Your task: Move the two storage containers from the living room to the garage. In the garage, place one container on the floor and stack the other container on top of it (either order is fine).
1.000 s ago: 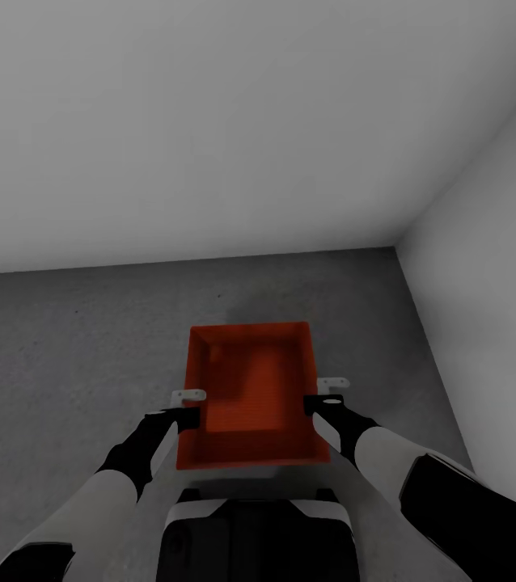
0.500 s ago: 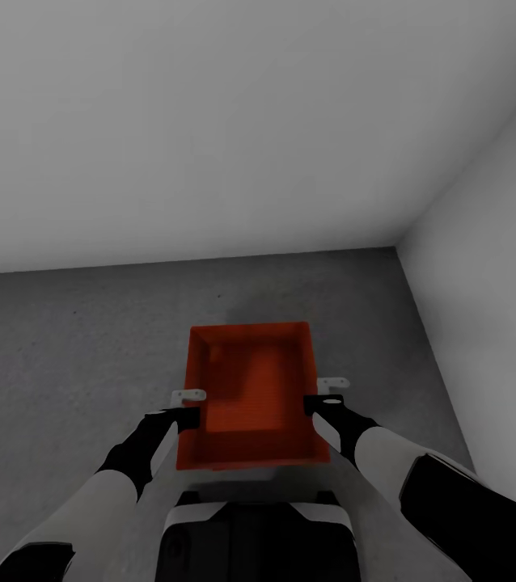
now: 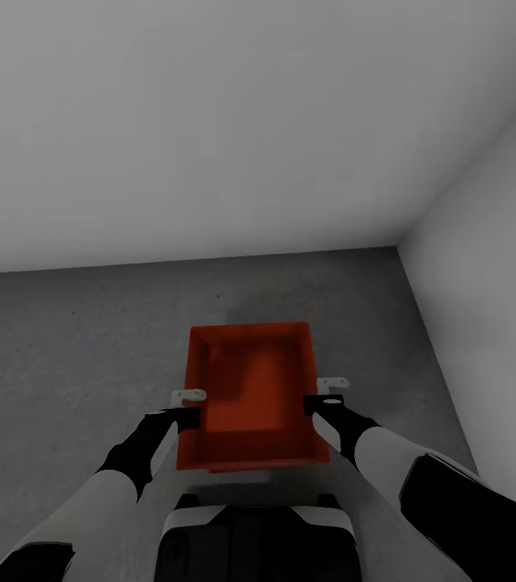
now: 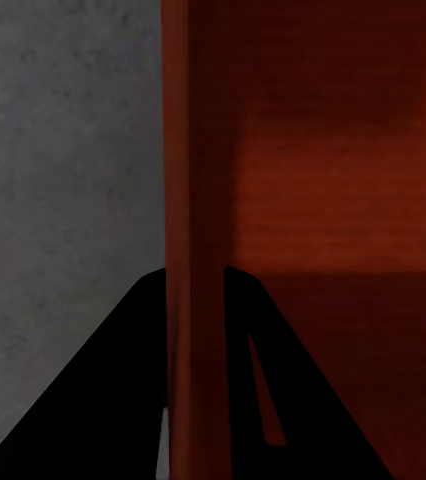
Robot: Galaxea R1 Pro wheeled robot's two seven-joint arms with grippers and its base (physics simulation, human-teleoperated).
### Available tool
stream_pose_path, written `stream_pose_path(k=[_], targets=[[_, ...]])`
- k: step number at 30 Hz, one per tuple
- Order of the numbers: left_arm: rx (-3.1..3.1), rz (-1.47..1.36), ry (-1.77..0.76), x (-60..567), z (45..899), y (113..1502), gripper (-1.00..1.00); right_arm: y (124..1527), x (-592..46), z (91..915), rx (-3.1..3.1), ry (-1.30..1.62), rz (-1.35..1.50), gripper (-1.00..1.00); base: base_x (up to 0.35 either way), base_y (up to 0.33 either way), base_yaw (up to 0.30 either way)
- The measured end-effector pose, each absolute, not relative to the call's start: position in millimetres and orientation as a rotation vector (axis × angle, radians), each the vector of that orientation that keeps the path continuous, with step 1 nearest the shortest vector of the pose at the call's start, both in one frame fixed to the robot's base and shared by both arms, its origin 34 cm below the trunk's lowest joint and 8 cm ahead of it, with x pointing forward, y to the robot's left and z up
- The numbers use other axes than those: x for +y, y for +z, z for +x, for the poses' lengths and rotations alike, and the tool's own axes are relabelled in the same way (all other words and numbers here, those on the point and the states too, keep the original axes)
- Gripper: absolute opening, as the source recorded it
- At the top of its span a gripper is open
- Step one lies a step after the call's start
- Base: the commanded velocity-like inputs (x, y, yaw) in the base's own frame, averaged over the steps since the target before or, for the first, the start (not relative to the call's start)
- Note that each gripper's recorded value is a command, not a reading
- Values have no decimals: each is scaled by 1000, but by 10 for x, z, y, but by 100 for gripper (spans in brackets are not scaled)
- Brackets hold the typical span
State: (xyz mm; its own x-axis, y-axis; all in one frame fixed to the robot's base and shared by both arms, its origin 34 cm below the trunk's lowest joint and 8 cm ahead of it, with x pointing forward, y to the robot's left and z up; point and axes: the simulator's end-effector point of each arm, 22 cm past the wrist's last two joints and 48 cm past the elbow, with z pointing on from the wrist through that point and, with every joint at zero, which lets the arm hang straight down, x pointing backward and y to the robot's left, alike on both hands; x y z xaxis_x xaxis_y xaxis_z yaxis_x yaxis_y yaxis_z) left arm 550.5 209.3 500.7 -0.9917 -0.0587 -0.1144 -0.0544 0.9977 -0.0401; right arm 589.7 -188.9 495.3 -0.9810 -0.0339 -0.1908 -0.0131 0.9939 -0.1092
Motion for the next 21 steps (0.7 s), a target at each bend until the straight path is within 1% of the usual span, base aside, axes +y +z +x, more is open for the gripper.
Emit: stream_pose_path(k=[21], targets=[[3023,-87,-56,2092,5568,4802,-100,4750,-1889,5963,2943,-160,-35,-100,0,0,0]])
